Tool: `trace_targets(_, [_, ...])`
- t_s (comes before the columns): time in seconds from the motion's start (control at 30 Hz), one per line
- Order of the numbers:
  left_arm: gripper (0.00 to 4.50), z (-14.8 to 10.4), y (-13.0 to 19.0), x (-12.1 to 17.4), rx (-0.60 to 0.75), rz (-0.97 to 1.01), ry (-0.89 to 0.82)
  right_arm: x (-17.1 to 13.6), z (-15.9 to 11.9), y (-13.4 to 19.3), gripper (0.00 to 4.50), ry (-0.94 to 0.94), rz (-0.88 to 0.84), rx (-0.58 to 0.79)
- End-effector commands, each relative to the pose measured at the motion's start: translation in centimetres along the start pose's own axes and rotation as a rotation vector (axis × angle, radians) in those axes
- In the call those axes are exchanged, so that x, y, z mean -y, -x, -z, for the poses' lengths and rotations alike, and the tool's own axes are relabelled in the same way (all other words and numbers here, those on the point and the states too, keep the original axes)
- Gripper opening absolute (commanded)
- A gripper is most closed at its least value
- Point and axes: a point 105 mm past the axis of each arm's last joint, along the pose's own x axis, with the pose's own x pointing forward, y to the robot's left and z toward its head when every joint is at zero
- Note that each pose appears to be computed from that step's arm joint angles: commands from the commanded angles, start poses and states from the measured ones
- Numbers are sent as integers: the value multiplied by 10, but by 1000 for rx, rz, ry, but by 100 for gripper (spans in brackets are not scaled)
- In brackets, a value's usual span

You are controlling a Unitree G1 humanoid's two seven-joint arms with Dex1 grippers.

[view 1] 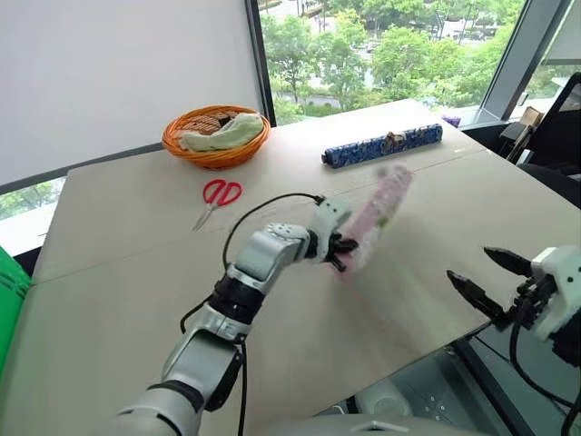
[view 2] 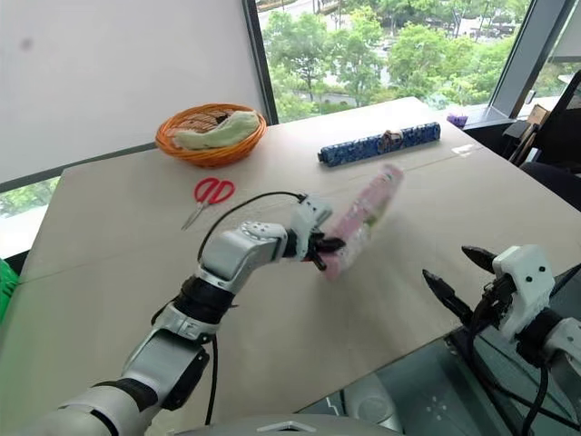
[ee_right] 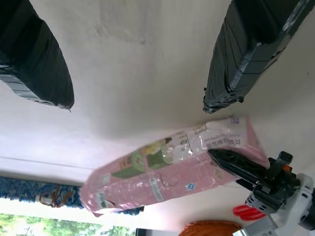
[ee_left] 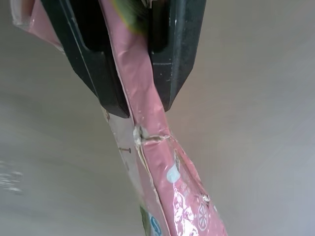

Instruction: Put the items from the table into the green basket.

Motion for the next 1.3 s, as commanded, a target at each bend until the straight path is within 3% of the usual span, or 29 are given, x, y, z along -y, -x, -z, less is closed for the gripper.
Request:
trace_targets(0.03, [32,-34,34,-48,131,-194,-28,-5,-26,-14,450,12,-101,112])
trace_targets(0.13, [32,-42,58,-78,173,-326,-26,-8,-40,-24,450,2,-171,163])
trace_targets(0.37, [32,-86,163,-152,384,-773,-62,-33,-85,-52,450,-9,-457,293])
trace_targets(0.53, [32,-67,237,-183,381,-1072,32,-50,-113,-68,450,1,-615,361])
trace_targets(0.77, [32,-25,322,-184,234,-1323,-21,-68,-138,-87,450,22,-763,418])
trace_targets(1.0, [32,2,384,-177,130,-1483,-14,-76,-142,-96,450,-9,-847,438])
trace_targets(1.2, [32,21,407,-172,-31,-1490,-76,-83,-136,-102,450,-9,-885,429])
trace_targets(1.3, [152,24,412,-171,-91,-1490,-117,-82,-135,-103,450,-14,-886,432])
